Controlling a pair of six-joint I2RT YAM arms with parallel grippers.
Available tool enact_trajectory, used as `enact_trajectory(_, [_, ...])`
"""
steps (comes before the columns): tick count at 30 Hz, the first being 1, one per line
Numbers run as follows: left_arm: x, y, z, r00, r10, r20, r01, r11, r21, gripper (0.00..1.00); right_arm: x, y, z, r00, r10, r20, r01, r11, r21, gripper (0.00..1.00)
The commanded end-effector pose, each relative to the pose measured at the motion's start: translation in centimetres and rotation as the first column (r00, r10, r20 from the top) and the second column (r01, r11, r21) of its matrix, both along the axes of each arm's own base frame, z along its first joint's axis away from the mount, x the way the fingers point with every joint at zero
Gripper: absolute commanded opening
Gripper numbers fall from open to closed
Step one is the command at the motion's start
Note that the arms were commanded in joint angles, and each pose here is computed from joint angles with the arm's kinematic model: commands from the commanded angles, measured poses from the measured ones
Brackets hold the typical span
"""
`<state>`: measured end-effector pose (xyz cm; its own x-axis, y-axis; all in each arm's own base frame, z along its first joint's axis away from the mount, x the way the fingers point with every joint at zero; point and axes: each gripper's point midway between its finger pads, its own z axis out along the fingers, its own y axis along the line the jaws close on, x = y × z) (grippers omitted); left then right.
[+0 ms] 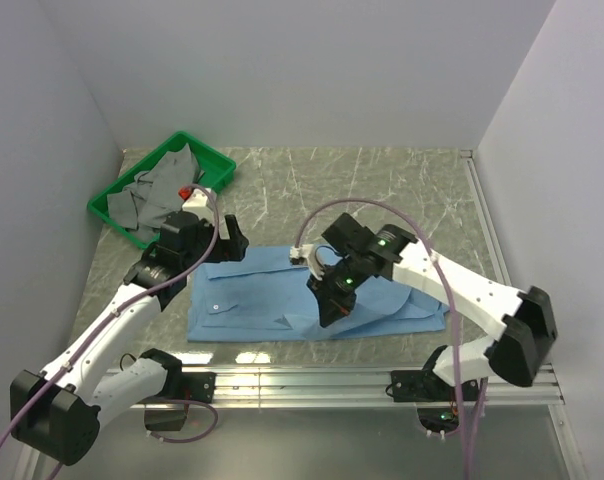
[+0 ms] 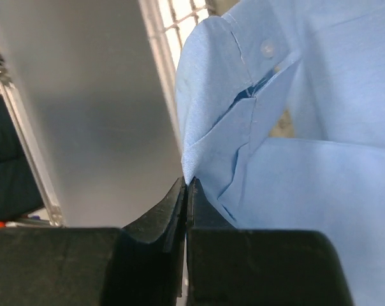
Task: Fold and stack the long sleeve shirts
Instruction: Fold the shirt
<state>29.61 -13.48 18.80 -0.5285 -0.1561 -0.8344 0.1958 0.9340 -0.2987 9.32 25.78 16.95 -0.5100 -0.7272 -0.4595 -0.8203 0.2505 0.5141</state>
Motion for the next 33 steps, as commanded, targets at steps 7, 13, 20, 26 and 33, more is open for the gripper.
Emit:
enact_trajectory(7, [-0.3,0.0,-0.3,1.000,0.011,0.004,-0.011,1.000,-0.019,0.99,9.1,4.0,2.1,0.953,-0.061,0.298,0.073,0.997,-0.027,0.00])
enact_trajectory(13, [-0.1,0.9,-0.4,0.997,0.079,0.013,-0.079,0.996,-0.029,0.99,11.8,5.0,1.4,0.877,-0.183,0.444,0.175,0.983,0.059,0.09])
enact_trajectory(20, [-0.9,-1.5,-1.3,0.998,-0.028,-0.048,0.023,0.995,-0.096,0.99,6.8,3.0,-5.4,0.935,-0.075,0.346,0.110,0.991,-0.082,0.36])
enact_trajectory(26, [-2.7,-4.6,-2.1,0.972,-0.182,-0.148,0.156,0.973,-0.172,0.99,2.9,1.5,-6.6,0.965,-0.039,0.261,0.073,0.990,-0.120,0.59])
enact_trajectory(33, [-5.1,-8.3,-5.5,0.910,-0.298,-0.287,0.259,0.951,-0.166,0.98,5.4,1.4,-1.5,0.883,-0.256,0.394,0.255,0.965,0.056,0.66])
